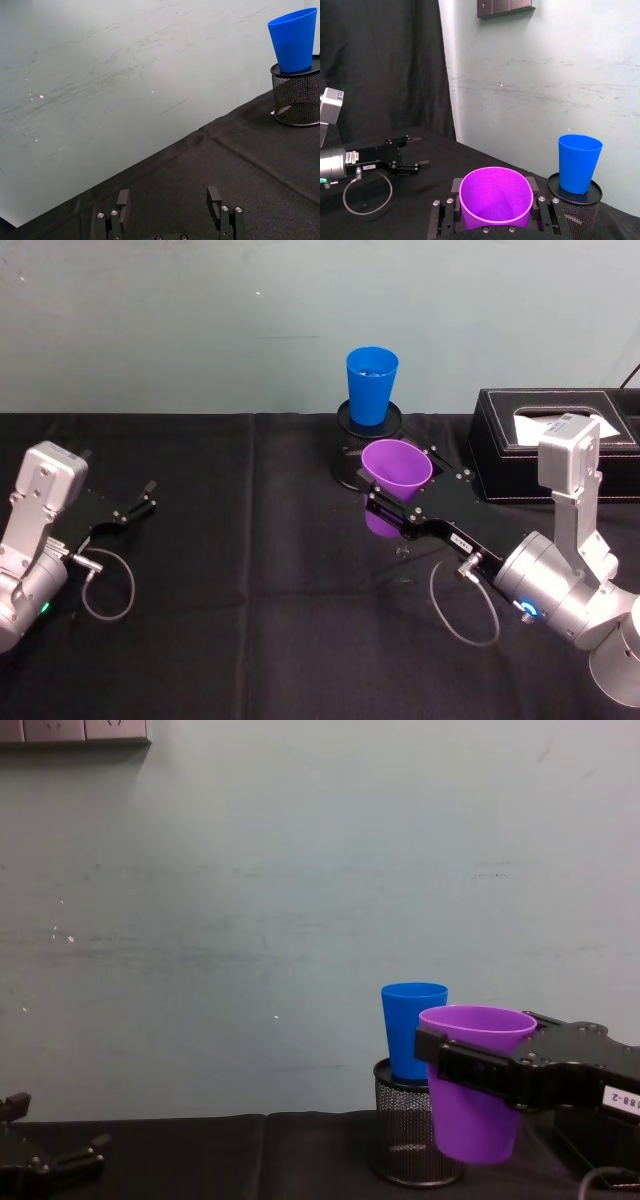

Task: Pick up one cup with a gripper and tap it against the other cup.

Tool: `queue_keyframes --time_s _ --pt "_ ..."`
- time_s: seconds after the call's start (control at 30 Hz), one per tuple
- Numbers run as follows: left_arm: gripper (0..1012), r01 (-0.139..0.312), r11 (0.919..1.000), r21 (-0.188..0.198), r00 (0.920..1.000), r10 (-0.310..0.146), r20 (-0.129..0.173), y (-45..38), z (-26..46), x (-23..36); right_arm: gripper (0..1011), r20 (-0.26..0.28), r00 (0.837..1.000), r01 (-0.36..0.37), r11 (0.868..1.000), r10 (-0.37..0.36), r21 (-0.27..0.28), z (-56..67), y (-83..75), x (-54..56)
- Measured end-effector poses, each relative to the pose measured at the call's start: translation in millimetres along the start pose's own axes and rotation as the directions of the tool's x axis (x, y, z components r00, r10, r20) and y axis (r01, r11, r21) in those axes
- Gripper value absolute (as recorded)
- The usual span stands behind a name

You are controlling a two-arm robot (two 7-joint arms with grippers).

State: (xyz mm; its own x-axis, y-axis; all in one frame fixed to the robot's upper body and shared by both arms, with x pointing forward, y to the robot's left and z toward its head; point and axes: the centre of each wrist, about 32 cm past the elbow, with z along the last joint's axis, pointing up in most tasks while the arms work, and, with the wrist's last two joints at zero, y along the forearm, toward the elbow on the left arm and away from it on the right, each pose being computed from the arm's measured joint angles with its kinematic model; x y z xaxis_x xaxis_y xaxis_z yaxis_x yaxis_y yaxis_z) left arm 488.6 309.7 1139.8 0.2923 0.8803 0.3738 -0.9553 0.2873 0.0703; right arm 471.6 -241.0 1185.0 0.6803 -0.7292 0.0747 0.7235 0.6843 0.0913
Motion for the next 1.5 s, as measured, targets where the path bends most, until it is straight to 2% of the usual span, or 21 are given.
queue_keyframes --time_s 0.17,0.37,1.0,1.5 --pt "1000 0.000 1.0000 0.000 1.0000 0.000 0.000 0.0 0.0 0.0 754 0.004 1.000 0.006 1.000 -0.006 -0.004 -1.1 4.2 2.0" --pt "1000 0.000 1.0000 0.000 1.0000 0.000 0.000 0.0 0.0 0.0 754 0.003 1.000 0.026 0.999 -0.026 -0.021 -7.3 17.4 8.9" --pt "1000 0.000 1.0000 0.000 1.0000 0.000 0.000 0.0 0.0 0.0 754 -0.053 0.993 0.099 0.995 -0.101 -0.028 -19.2 76.6 34.7" --pt "1000 0.000 1.0000 0.000 1.0000 0.000 0.000 0.0 0.0 0.0 754 -0.068 0.991 0.109 0.993 -0.113 -0.048 -26.6 95.2 46.5"
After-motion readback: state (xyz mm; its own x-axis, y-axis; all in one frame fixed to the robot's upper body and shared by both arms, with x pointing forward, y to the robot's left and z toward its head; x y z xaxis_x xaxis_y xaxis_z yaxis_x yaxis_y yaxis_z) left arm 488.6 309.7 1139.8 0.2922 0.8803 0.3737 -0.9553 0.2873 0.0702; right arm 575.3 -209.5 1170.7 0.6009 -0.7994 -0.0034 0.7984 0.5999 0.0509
